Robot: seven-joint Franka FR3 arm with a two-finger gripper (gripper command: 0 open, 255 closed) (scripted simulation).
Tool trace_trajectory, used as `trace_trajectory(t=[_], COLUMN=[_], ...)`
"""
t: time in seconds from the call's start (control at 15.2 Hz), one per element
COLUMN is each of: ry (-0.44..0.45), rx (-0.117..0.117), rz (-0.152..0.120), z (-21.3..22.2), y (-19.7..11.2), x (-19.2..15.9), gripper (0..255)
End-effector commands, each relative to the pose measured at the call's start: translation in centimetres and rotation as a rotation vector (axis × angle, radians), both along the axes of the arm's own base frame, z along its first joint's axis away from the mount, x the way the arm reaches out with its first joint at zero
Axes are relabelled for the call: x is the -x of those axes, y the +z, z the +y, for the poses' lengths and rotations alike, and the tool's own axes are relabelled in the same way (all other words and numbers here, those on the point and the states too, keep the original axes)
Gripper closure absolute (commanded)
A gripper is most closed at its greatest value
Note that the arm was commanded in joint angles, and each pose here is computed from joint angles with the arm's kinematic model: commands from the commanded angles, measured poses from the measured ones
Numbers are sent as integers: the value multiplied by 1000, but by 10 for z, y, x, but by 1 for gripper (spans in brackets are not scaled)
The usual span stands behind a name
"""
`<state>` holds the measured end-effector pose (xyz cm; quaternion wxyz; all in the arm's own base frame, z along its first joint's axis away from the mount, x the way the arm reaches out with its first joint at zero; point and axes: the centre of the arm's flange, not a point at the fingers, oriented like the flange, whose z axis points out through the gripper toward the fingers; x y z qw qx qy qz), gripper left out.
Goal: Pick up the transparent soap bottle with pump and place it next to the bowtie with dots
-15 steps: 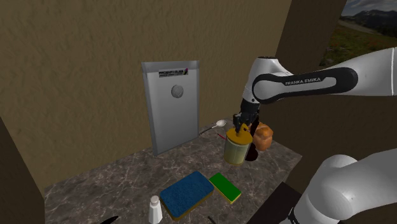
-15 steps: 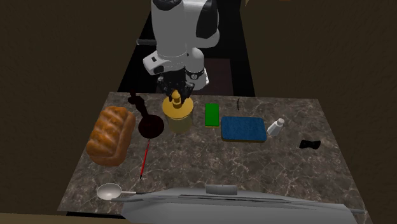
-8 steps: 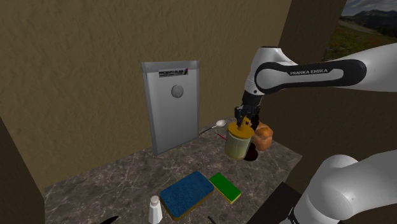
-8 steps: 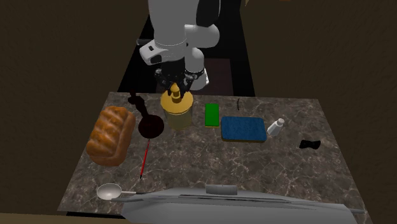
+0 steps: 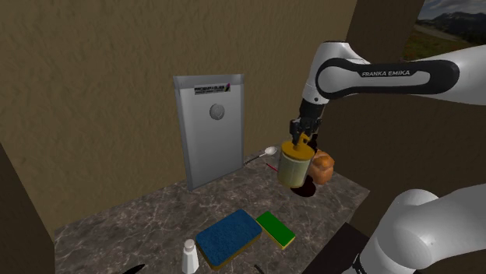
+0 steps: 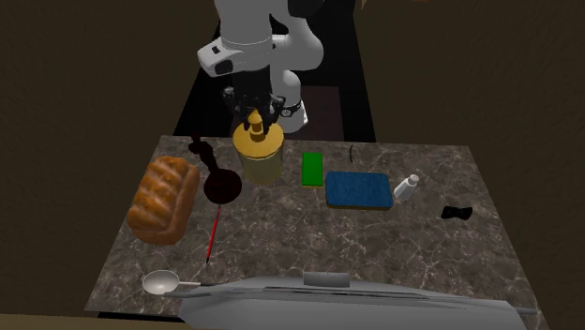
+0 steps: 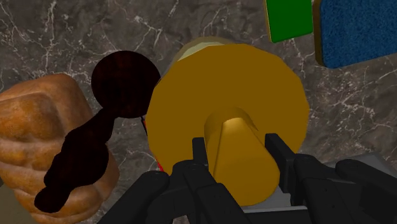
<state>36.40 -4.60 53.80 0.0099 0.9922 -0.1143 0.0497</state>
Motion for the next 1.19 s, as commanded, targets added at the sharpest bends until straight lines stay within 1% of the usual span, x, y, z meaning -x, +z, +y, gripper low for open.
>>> trace_trajectory(t=[0.0, 1.12], ry=[0, 0], rx=[0, 0], rz=[0, 0], z=[1, 1], y=[12, 102], x=[0, 0], gripper=[255, 255])
